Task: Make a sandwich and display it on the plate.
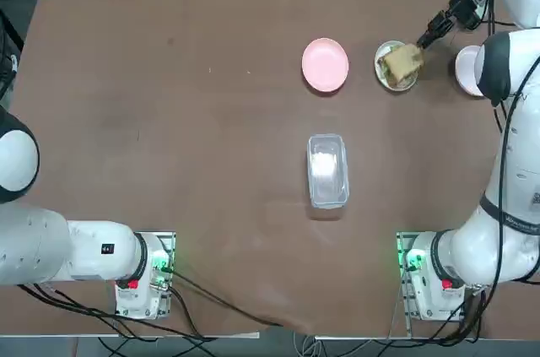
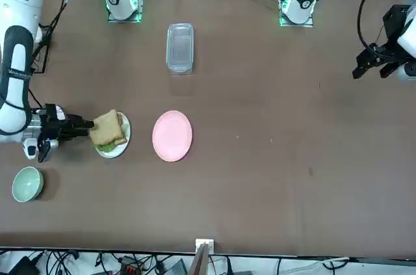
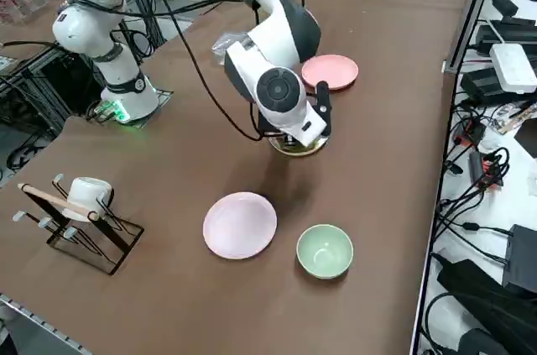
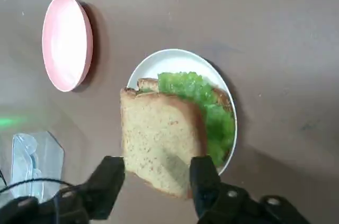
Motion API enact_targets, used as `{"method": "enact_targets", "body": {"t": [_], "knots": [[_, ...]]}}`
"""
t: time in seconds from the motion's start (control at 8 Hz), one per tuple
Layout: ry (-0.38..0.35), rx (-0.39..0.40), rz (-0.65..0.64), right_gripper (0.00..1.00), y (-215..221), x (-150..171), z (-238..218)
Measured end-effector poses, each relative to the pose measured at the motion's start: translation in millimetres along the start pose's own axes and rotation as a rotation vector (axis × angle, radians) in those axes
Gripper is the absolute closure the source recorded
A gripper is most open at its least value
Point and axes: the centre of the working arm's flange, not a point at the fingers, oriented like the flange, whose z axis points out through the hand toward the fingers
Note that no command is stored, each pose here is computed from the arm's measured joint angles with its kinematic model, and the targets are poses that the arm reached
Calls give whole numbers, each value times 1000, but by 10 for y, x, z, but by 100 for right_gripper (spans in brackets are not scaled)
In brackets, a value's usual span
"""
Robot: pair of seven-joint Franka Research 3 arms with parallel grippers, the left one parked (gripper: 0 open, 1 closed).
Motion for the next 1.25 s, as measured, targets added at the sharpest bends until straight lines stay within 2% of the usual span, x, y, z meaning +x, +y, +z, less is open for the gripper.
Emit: {"method": "enact_targets", "body": {"t": [0.12,0.25,0.5,1.0,1.25], "knots": [[3,-5,-7,18,-16,27,-27],[8,-13,-16,3,-40,65,-69],[22,-34,-39,1,-114,156,-225],[84,-97,93,0,-420,265,-760],[44,-221,51,0,-703,381,-1084]]}}
